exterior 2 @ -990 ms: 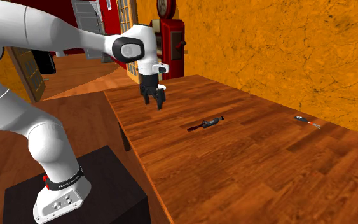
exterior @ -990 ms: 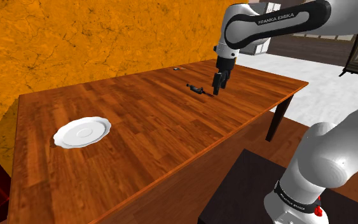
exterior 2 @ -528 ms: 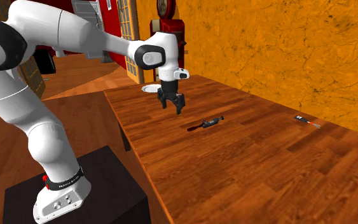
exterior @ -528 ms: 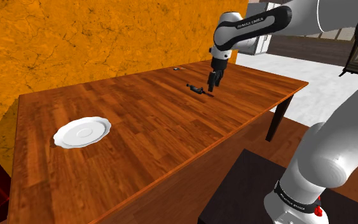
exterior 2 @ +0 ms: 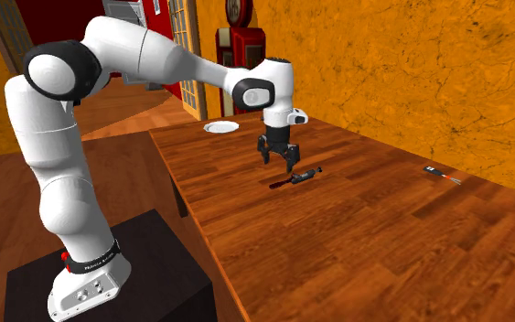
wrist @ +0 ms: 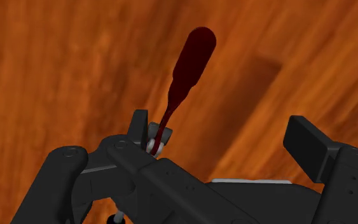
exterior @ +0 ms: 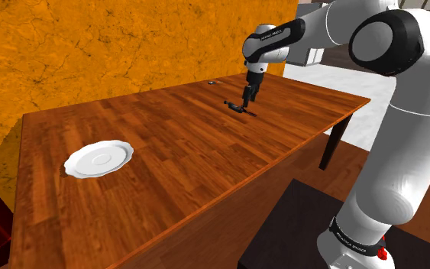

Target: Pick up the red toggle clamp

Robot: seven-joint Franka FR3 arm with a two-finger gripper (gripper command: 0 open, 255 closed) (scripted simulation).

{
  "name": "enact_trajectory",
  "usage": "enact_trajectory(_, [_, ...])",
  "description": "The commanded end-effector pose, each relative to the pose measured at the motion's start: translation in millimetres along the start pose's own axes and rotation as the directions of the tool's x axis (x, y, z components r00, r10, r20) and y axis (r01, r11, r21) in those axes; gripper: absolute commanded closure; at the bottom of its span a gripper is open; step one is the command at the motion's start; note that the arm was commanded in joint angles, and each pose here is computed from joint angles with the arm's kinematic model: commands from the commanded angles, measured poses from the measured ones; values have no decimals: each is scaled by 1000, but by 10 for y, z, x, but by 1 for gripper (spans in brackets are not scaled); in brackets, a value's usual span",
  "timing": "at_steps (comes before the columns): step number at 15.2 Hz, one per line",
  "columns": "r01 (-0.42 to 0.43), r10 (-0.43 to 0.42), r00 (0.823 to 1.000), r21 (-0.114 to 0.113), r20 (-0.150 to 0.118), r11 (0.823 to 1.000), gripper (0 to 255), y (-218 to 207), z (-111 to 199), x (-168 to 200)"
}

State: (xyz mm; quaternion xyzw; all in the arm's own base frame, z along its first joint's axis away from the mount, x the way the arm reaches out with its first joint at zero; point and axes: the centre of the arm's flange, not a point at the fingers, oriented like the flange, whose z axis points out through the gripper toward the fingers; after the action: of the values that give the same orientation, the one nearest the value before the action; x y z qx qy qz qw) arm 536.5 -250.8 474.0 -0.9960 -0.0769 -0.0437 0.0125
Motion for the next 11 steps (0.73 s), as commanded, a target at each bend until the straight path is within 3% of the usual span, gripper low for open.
enact_trajectory(1, [9, -9, 1000, 4, -7, 1000, 0, 194, 102, 164])
enact_trajectory(3, [17, -17, 1000, 8, -13, 1000, 0, 385, 181, 309])
enact_trajectory(11, [17, -17, 1000, 8, -13, 1000, 0, 392, 579, 273])
